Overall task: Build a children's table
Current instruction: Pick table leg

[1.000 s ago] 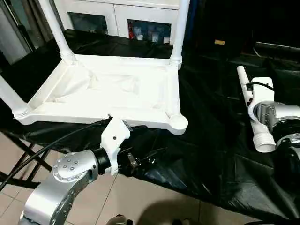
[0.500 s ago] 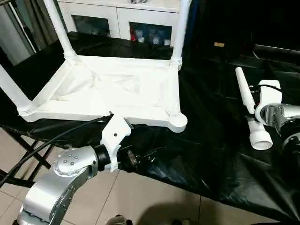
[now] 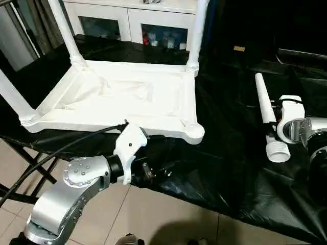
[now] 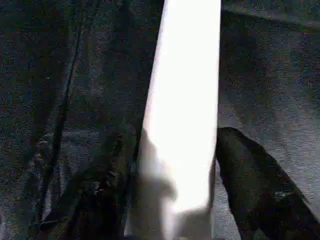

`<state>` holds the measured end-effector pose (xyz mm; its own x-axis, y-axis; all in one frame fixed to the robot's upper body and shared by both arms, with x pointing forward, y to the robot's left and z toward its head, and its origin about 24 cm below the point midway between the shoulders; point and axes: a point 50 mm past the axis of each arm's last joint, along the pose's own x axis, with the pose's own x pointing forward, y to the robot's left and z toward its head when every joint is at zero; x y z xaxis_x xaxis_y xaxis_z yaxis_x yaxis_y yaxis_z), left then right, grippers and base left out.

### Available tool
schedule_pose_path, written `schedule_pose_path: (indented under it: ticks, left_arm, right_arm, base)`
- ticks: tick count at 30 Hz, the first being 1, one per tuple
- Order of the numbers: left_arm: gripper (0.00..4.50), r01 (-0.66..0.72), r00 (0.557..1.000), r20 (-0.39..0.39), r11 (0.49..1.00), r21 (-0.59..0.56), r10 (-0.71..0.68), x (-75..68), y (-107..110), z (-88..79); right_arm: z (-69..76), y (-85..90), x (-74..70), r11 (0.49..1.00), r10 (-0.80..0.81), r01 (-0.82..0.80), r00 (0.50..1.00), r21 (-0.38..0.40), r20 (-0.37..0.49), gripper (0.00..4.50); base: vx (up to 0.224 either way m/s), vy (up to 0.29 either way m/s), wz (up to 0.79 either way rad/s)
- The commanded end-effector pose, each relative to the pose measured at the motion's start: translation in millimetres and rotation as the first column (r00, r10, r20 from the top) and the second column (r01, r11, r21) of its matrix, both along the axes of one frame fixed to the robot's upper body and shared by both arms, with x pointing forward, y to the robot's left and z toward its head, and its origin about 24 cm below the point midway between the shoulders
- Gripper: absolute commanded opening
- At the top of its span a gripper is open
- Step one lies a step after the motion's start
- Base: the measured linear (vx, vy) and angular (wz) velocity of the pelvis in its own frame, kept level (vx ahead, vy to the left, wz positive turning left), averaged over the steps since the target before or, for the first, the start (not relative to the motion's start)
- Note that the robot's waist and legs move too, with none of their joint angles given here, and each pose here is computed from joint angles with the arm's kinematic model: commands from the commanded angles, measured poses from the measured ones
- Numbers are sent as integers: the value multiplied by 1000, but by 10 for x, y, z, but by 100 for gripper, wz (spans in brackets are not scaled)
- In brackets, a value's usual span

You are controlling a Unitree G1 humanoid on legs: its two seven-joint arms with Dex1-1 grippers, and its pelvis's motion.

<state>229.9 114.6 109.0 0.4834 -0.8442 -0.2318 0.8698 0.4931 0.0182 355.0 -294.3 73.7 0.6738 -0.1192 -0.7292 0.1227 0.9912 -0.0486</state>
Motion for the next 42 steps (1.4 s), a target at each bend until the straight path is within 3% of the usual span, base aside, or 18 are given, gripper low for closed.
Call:
schedule_pose_path:
  ticks: [1,9,13,16,18,20,23,26,27,28,31,36,42]
  left_arm:
    - [432,11,1000,17,1000,9,-11,30,4,19]
    - [432,-1,999,33,1000,13,1,106,9,4]
    - [432,-72,996,57,997,-26,73,253,-29,16]
    - [432,-222,970,76,970,-97,230,464,-52,56]
    - [432,-255,960,78,953,-160,270,522,-69,92]
    - [432,-283,955,-8,903,-323,297,623,-170,177]
    - [432,-256,966,-71,875,-412,249,652,-276,266]
    - [432,-214,976,-134,833,-510,169,692,-409,400]
    - [432,-214,976,-134,833,-510,169,692,-409,400]
    - [432,-188,980,-156,817,-545,121,700,-451,445]
    - [432,-139,981,-195,781,-609,22,699,-523,528]
    - [432,-74,965,-237,746,-662,-114,676,-609,616]
    - [432,-36,951,-249,731,-681,-185,664,-662,665]
  right_arm:
    - [-58,-47,-57,1000,-25,26,999,14,-24,233]
    - [-65,-42,-55,997,-47,47,999,56,0,186]
    - [70,-2,33,979,-54,27,991,204,126,183]
    - [223,102,138,927,-55,-55,958,371,281,183]
    - [231,141,138,905,-40,-86,958,417,285,183]
    - [328,295,164,810,47,-296,893,506,447,183]
    - [414,399,125,734,91,-420,839,534,536,182]
    - [601,598,-50,604,123,-610,707,513,696,182]
    - [601,598,-50,604,123,-610,707,513,696,182]
    - [666,685,-167,545,133,-681,647,489,751,182]
    - [730,820,-370,444,155,-772,566,454,810,182]
    - [741,996,-561,369,205,-825,522,429,828,181]
    - [772,1118,-669,345,248,-843,506,413,826,181]
  base:
    - [0,0,0]
    - [0,0,0]
    - [0,0,0]
    - [0,0,0]
    - [0,0,0]
    - [0,0,0]
    - [0,0,0]
    - [0,0,0]
    - [0,0,0]
    - [0,0,0]
    - [0,0,0]
    - [0,0,0]
    - [0,0,0]
